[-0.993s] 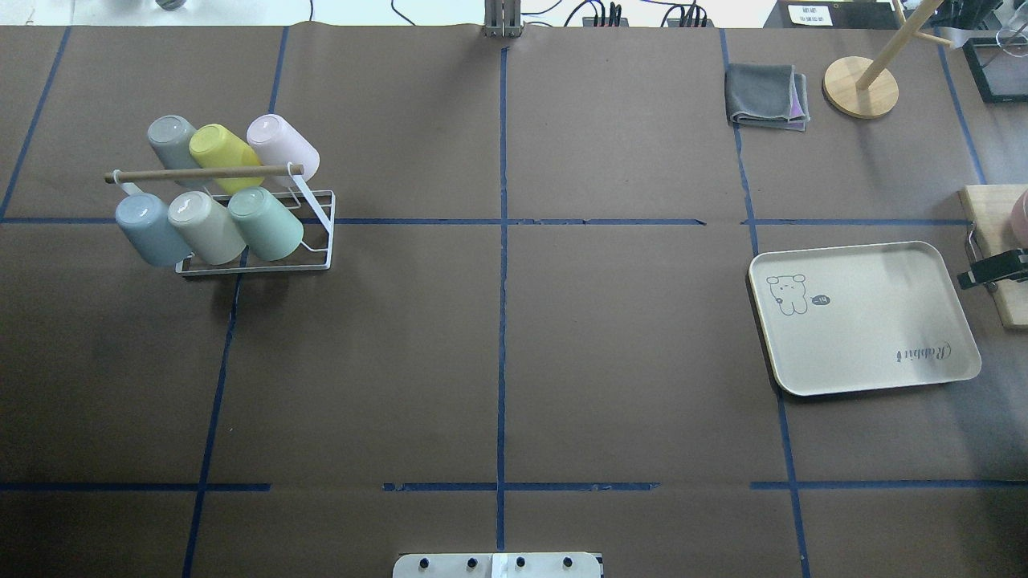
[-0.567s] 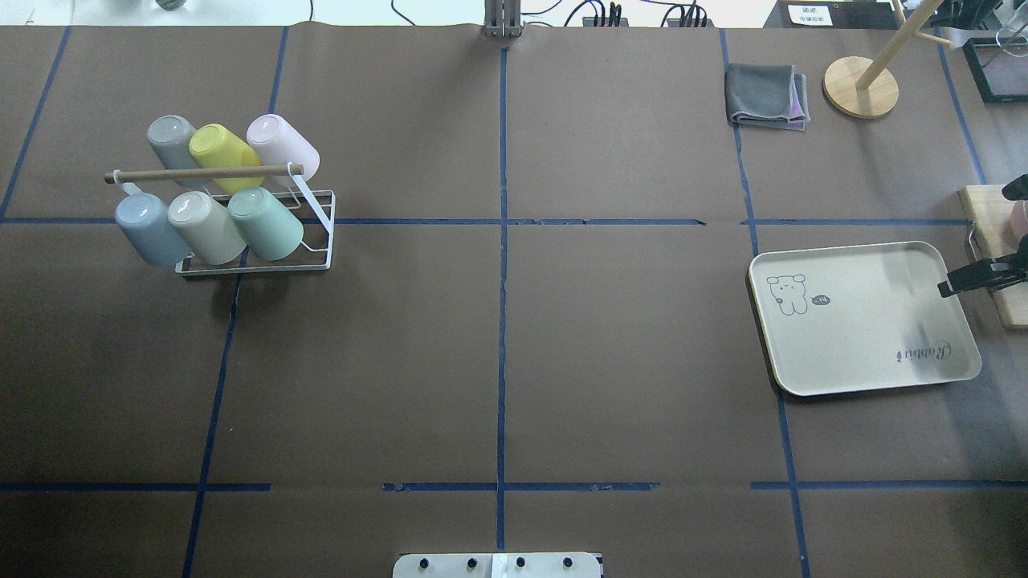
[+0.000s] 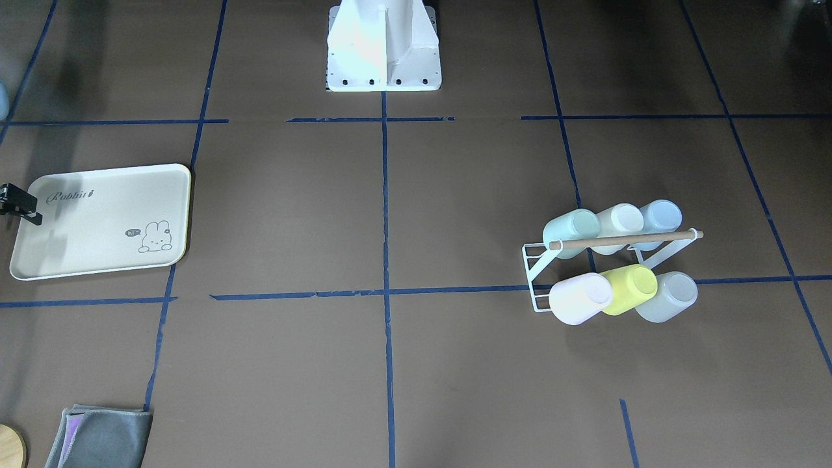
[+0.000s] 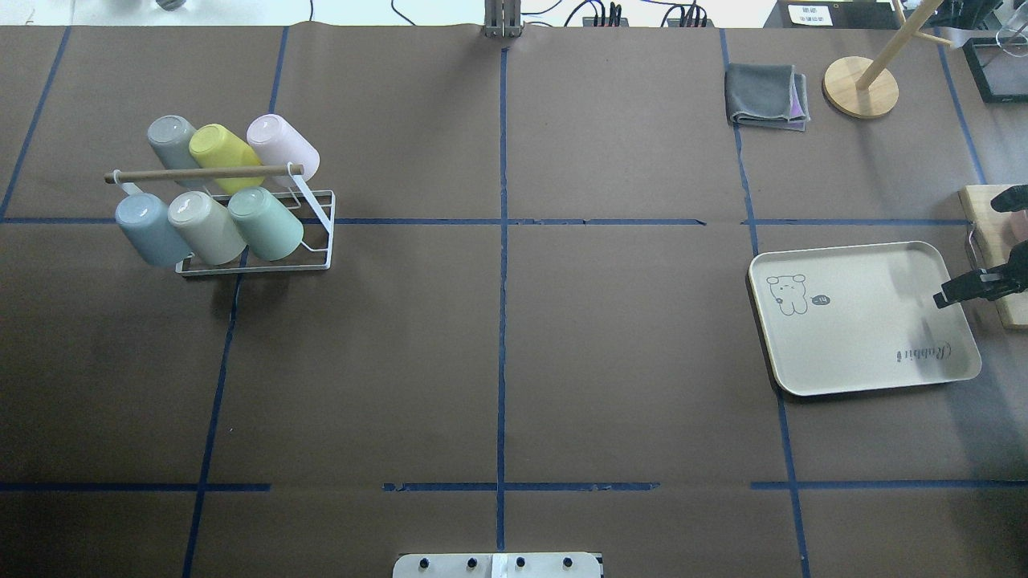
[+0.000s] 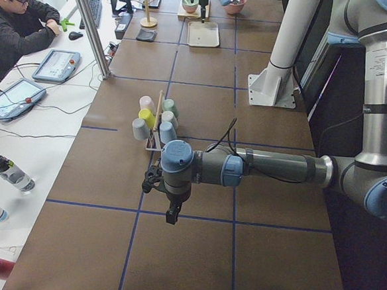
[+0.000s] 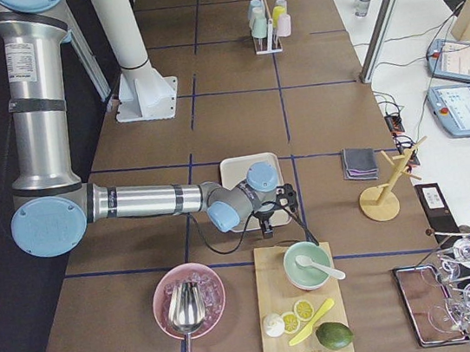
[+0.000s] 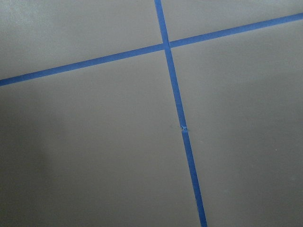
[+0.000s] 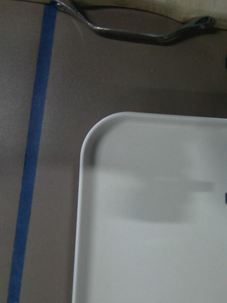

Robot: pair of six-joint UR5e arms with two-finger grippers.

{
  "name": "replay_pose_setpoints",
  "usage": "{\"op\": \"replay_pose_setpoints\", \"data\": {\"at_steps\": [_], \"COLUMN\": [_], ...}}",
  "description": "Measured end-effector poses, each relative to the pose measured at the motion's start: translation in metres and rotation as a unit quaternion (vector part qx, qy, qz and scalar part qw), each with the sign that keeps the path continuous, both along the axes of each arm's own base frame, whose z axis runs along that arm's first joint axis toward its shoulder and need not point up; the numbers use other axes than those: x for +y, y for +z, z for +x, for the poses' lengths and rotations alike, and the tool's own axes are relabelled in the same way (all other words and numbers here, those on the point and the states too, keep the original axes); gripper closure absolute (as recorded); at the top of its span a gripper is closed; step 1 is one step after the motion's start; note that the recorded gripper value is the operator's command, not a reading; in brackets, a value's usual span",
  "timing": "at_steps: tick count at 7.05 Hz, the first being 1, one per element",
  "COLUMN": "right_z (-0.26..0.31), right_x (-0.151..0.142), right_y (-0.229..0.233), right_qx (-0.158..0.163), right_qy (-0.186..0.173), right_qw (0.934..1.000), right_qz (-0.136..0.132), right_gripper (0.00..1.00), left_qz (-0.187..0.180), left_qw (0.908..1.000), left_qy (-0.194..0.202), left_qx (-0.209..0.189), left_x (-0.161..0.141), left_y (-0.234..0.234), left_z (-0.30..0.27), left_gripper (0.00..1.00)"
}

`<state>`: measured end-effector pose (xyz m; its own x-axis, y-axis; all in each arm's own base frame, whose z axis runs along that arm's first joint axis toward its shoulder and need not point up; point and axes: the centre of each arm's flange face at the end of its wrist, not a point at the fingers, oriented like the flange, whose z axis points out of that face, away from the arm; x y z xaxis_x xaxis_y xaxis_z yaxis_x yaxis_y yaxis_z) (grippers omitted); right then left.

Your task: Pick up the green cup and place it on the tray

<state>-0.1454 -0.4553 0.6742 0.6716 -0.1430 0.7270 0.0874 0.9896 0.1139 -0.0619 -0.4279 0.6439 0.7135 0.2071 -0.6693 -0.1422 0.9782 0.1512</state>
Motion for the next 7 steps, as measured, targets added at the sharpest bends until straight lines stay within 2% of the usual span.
{"op": "replay_pose_setpoints", "data": {"at_steps": [2,3,5,7], "right_z": [0.001,0.003,0.004,0.003], "right_x": [0.003,0.006,0.009,0.008], "right_y": [0.006,0.014,0.025,0.021], "right_qx": [0.0,-0.002,-0.015,-0.026], "right_qy": [0.0,0.0,0.016,0.032], "right_qw": [1.0,1.0,0.9998,0.9992], "right_qz": [-0.002,0.002,0.004,-0.001], "right_gripper": [0.22,0.27,0.47,0.48], "left_qz": [0.001,0.001,0.001,0.001], "left_qw": [1.0,1.0,1.0,1.0], "left_qy": [0.0,0.0,0.0,0.0], "left_qx": [0.0,0.0,0.0,0.0], "left_x": [0.0,0.0,0.0,0.0], "left_y": [0.0,-0.001,-0.001,-0.001], "left_z": [0.0,0.0,0.0,0.0], "left_gripper": [0.0,0.0,0.0,0.0]}}
